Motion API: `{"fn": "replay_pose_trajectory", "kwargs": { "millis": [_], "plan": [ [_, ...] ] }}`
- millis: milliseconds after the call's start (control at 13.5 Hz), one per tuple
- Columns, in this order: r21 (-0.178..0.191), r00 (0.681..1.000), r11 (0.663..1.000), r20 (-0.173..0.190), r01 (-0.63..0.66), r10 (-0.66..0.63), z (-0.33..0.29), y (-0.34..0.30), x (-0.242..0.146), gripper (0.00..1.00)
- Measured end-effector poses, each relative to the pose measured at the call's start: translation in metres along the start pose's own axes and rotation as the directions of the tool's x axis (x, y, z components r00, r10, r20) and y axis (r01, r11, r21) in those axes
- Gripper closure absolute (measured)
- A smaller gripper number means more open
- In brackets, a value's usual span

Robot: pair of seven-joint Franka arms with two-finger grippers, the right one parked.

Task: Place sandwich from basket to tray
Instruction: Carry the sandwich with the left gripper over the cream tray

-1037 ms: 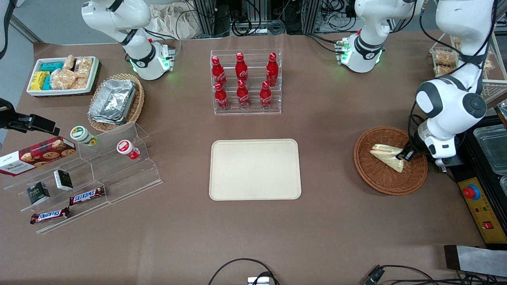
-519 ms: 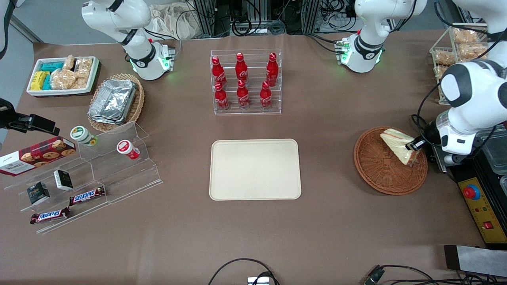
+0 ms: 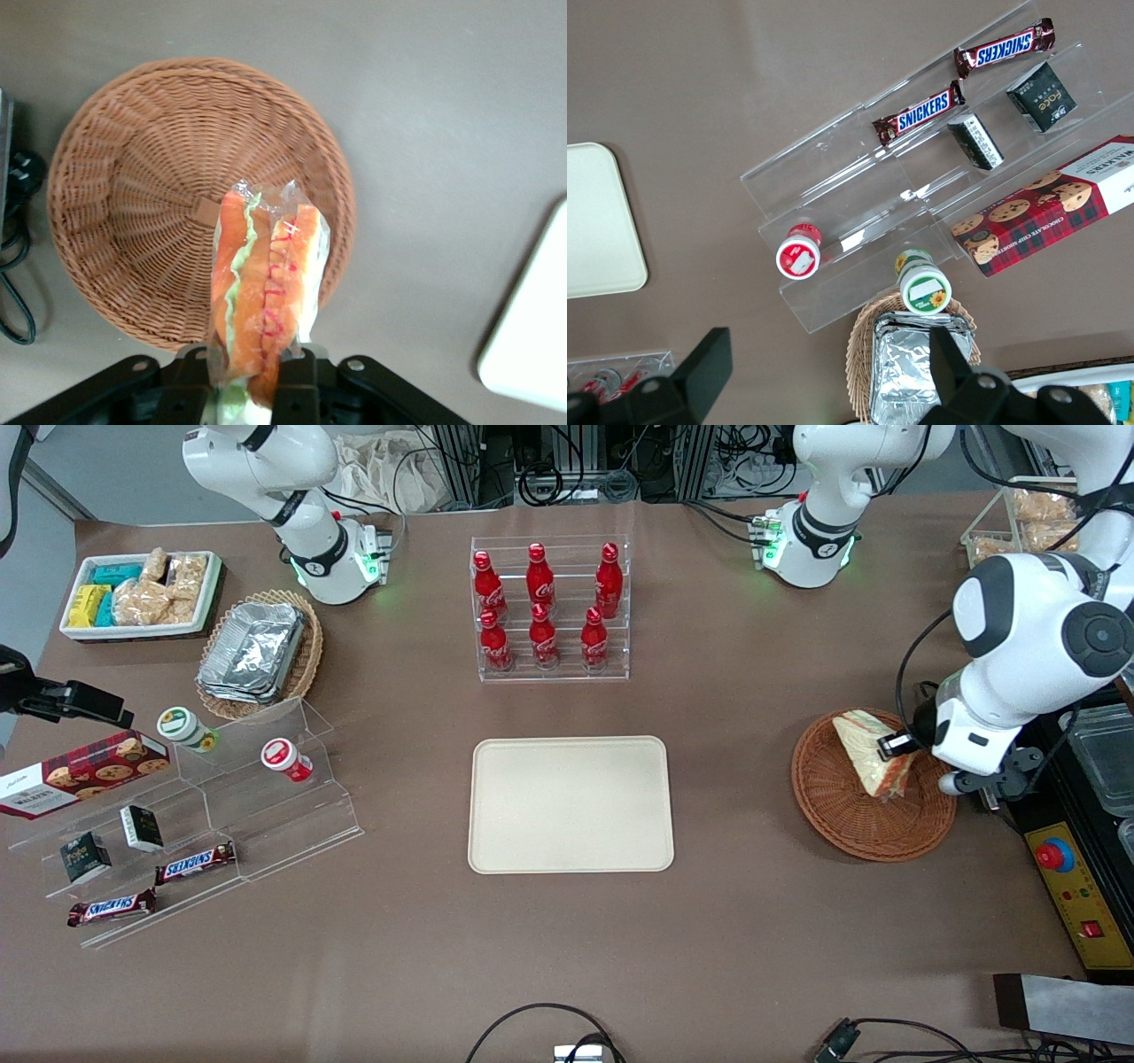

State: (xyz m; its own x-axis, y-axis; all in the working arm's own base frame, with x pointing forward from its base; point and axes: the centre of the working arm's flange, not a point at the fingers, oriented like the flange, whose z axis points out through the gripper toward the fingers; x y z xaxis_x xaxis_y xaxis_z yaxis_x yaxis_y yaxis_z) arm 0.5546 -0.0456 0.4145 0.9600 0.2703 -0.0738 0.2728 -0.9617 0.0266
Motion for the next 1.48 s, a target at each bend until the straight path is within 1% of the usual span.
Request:
{"fn": "replay_pose_trajectory", "kwargs": {
  "millis": [444,593,889,1111,1333,1481],
  "plan": [
    [-0.009,0.986,0.986,-0.028,-0.167,0.166,-0.022,0.075,-0.021,0.78],
    [-0.001,0.975,0.976,-0.036,-0.218,0.217,-0.024,0.099,-0.03,0.78],
    [-0.001,0.955,0.955,-0.034,-0.295,0.295,-0.019,0.14,-0.042,0.78],
    [0.007,0.952,0.952,-0.036,-0.305,0.305,-0.013,0.171,-0.046,0.78],
    [0.017,0.957,0.959,-0.054,-0.285,0.285,-0.007,0.214,-0.049,0.78],
    [0.015,0.959,0.961,-0.056,-0.276,0.276,0.001,0.24,-0.053,0.78]
  ]
}}
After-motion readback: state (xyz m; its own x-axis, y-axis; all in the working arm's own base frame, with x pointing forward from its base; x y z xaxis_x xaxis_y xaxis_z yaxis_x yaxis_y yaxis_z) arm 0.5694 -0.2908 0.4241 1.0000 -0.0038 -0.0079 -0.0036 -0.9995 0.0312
